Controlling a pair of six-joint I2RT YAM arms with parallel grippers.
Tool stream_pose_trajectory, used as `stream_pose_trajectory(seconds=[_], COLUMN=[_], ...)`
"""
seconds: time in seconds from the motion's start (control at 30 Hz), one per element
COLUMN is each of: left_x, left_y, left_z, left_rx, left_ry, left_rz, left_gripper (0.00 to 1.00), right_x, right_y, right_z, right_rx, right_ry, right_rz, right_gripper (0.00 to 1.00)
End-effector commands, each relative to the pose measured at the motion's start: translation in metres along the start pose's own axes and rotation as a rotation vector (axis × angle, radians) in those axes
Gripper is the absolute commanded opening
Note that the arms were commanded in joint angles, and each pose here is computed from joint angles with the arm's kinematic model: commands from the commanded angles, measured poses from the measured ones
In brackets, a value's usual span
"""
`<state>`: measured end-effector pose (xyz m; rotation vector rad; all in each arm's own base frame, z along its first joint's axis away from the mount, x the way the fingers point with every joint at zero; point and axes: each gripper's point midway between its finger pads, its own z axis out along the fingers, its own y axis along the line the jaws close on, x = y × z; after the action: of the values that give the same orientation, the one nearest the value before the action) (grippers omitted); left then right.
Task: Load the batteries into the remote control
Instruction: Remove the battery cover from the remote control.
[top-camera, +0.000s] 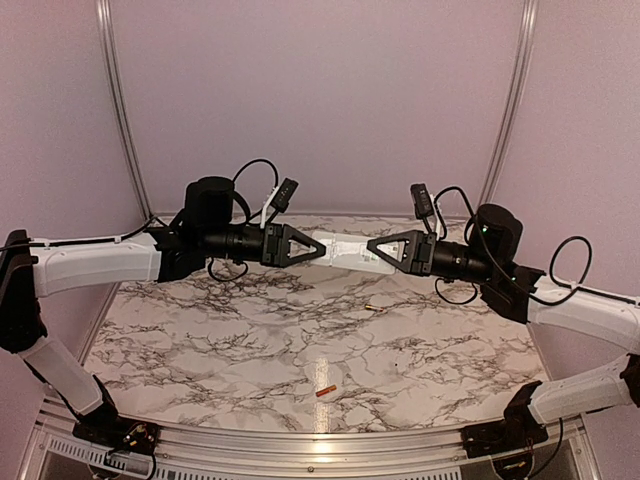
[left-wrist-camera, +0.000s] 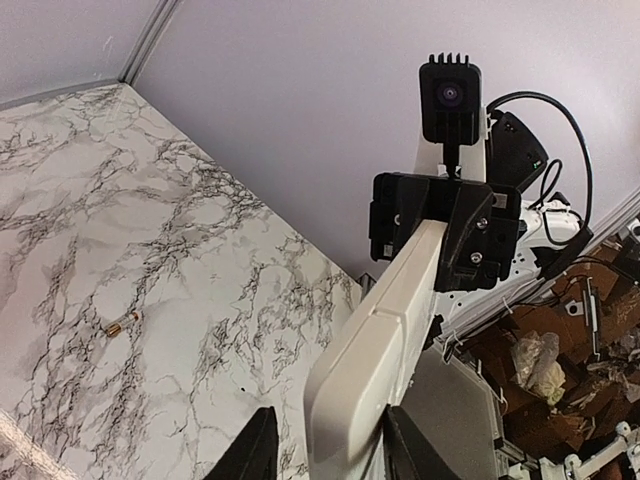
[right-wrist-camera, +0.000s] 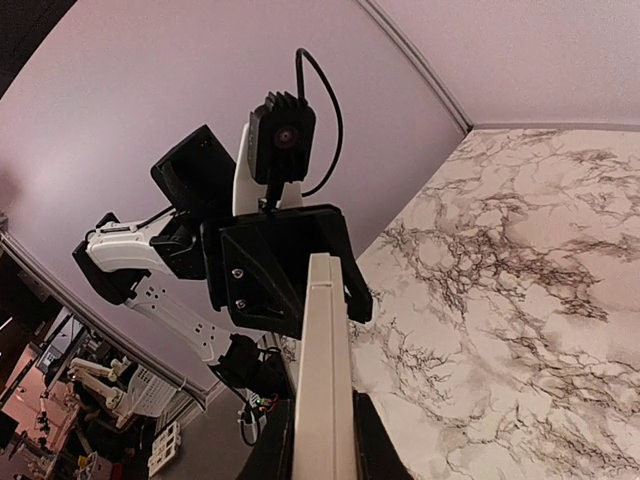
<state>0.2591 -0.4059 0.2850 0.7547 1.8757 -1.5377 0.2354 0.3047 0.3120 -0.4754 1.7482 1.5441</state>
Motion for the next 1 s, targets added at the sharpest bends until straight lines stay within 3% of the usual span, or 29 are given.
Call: stream_pose_trajectory(seconds=[0.0, 0.3, 0.97], left_x=[-0.005, -0.005, -0.01], left_y=[0.019, 0.006, -0.017], left_z=[-0.008, -0.008, -0.02], left_rx=[-0.101, -0.033, 0.118], left_ry=[-0.013, -0.006, -0.035], left_rz=[-0.008, 0.008, -0.001], left_gripper=[0.33, 0.14, 0.03], right_x=[-0.013, -0.011, -0.012], right_y=[0.019, 0.001, -0.012], right_z=[-0.005, -0.003, -0.01], right_rx=[-0.047, 0.03, 0.062], right_ry=[-0.035, -0.03, -0.022], right_rz=[-0.058, -0.041, -0.042], right_gripper=[0.0, 0.0, 0.0])
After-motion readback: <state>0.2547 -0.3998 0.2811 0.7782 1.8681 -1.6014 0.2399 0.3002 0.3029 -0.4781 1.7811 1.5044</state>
